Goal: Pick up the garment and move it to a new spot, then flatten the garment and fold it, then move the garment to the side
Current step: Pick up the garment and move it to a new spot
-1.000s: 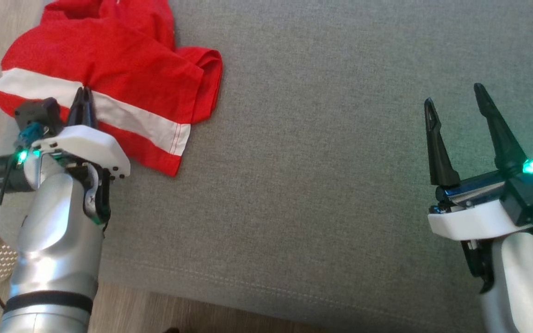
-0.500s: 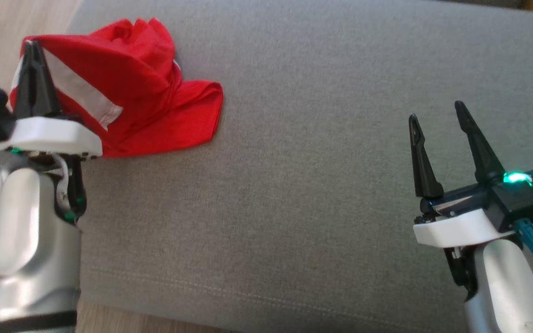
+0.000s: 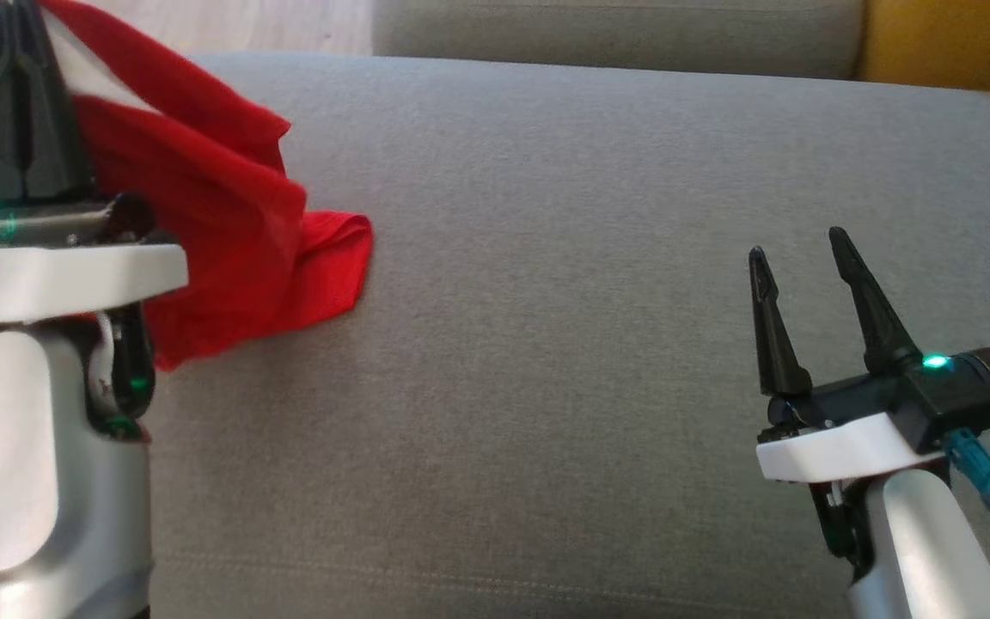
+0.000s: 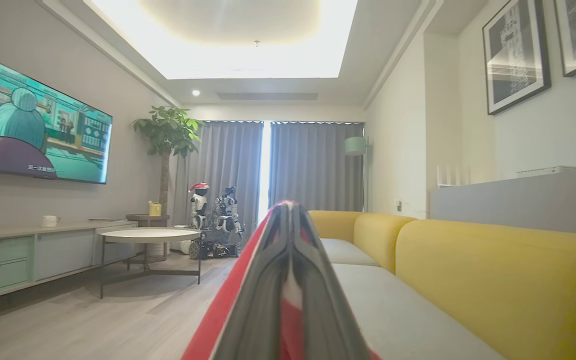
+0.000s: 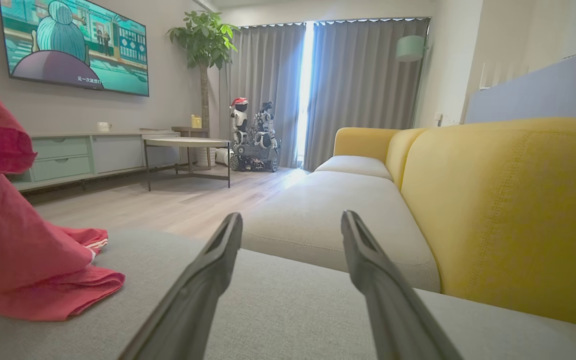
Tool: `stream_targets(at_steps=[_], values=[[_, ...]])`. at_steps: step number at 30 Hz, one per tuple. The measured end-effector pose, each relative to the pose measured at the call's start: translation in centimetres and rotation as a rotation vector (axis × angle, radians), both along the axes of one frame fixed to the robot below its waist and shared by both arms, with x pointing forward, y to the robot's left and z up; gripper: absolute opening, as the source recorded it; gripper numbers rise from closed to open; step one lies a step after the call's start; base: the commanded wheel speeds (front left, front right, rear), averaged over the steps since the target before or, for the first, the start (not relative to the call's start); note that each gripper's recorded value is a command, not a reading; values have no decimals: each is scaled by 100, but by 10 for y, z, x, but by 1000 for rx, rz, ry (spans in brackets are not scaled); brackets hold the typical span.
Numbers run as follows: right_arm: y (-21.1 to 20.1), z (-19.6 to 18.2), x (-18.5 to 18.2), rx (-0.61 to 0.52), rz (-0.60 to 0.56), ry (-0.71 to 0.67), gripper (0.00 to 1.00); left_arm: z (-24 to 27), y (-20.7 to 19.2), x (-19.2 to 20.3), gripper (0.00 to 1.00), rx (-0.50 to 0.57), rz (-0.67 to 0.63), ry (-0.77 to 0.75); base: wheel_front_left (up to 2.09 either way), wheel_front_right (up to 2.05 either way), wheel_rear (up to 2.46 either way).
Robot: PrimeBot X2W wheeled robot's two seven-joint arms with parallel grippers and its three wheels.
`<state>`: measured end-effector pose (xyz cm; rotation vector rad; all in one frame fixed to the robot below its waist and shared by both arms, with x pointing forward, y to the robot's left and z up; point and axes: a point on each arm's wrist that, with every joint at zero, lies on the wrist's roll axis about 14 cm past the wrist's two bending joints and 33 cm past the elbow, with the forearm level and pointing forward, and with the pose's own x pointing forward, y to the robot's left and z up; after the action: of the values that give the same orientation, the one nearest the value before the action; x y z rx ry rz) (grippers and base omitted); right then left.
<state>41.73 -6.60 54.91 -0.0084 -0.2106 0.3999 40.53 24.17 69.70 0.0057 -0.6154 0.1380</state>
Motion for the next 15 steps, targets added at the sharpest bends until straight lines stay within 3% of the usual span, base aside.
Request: stream_targets(at_steps=[15], values=[[-57, 5, -13, 29, -157, -7, 100, 27, -101, 20, 0, 22, -297, -100, 0, 0, 0]])
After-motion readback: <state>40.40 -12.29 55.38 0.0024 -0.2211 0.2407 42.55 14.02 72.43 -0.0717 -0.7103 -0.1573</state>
